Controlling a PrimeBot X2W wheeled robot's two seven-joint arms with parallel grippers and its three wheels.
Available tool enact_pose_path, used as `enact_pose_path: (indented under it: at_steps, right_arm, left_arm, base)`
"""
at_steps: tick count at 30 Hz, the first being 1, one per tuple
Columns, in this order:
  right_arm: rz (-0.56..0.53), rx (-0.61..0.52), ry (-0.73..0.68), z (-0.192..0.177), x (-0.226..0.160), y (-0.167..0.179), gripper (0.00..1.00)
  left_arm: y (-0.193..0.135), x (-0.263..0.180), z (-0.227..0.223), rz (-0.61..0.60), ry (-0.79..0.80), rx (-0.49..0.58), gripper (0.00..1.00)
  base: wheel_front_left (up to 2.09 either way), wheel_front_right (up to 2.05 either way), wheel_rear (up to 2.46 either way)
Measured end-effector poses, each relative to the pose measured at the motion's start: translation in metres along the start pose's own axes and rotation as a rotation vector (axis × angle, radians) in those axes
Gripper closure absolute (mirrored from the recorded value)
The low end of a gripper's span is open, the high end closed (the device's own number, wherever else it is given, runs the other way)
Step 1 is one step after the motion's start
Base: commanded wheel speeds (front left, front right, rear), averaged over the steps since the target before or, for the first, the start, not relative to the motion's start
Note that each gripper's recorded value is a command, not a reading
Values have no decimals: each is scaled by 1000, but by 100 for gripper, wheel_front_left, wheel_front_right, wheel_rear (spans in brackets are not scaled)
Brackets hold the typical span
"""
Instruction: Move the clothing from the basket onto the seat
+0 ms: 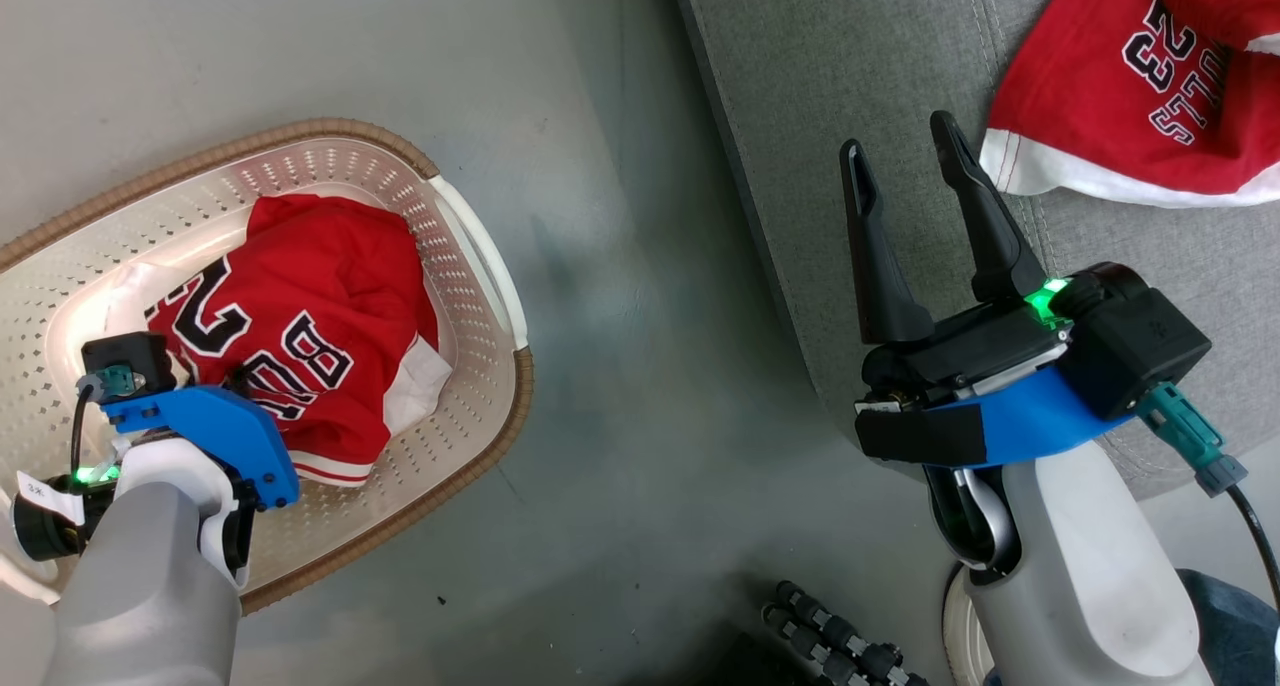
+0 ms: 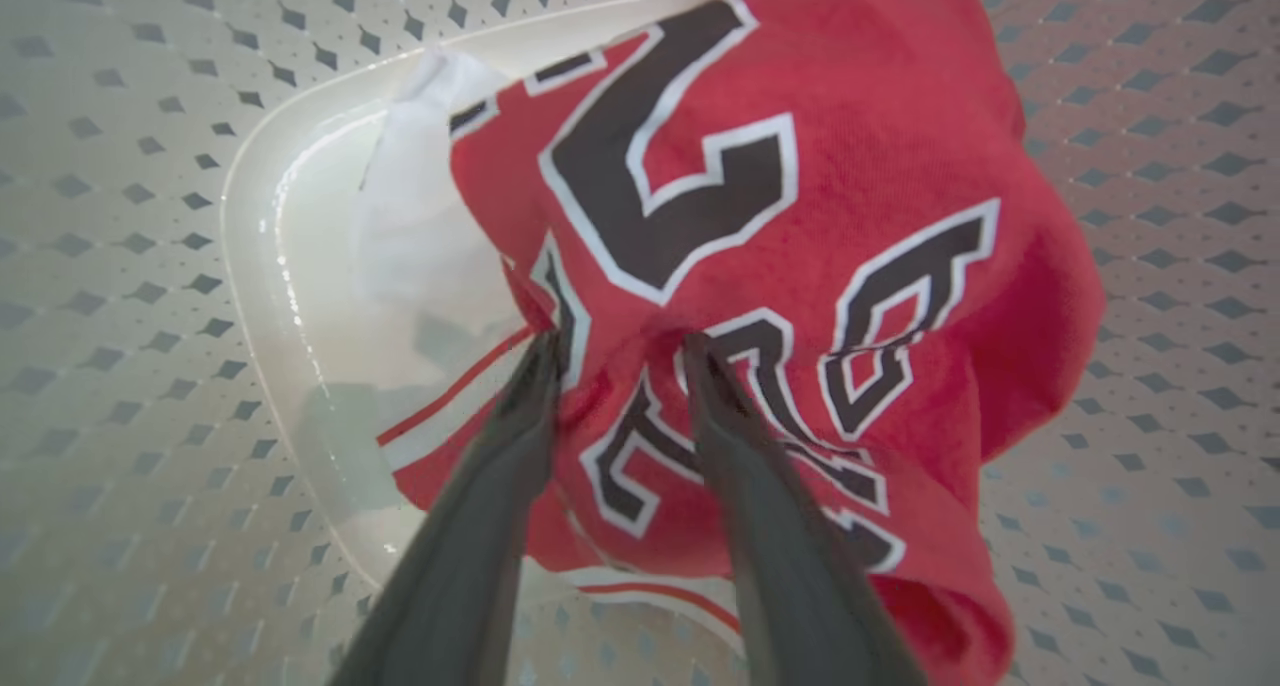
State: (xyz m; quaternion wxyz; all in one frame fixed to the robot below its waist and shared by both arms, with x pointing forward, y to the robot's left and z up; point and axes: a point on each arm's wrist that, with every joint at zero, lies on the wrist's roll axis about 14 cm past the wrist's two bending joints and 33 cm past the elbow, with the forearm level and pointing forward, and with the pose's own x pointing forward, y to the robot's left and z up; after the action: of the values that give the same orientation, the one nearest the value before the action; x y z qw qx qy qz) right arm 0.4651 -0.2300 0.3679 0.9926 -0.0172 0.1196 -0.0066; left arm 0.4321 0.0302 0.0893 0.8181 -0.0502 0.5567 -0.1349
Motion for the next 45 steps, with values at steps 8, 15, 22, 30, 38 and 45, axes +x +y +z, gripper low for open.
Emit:
enact_pose_path:
  at_steps: [8,15,22,30,38,45]
  right_arm:
    - [4,-4,-20,7,3,1,0]
    - [7,-23,-23,10,1,1,0]
    - [1,-47,-57,27,-6,-2,0]
    - [8,-77,-104,53,-25,4,0]
    - [29,-62,-145,84,-58,19,0]
    - [68,-34,-216,115,-90,37,0]
  left_arm:
    - [-5,-3,0,-14,1,26,100]
    - [-7,-11,1,-14,3,30,100]
    - [-29,-32,21,-61,-68,26,100]
    - [-61,-87,64,-148,-241,86,100]
    - [-89,-173,113,-235,-479,197,100]
    - [-132,-262,151,-319,-702,278,100]
  base:
    - [0,0,0]
    - [0,0,0]
    - [0,0,0]
    - [0,0,0]
    - [0,0,0]
    - [0,0,0]
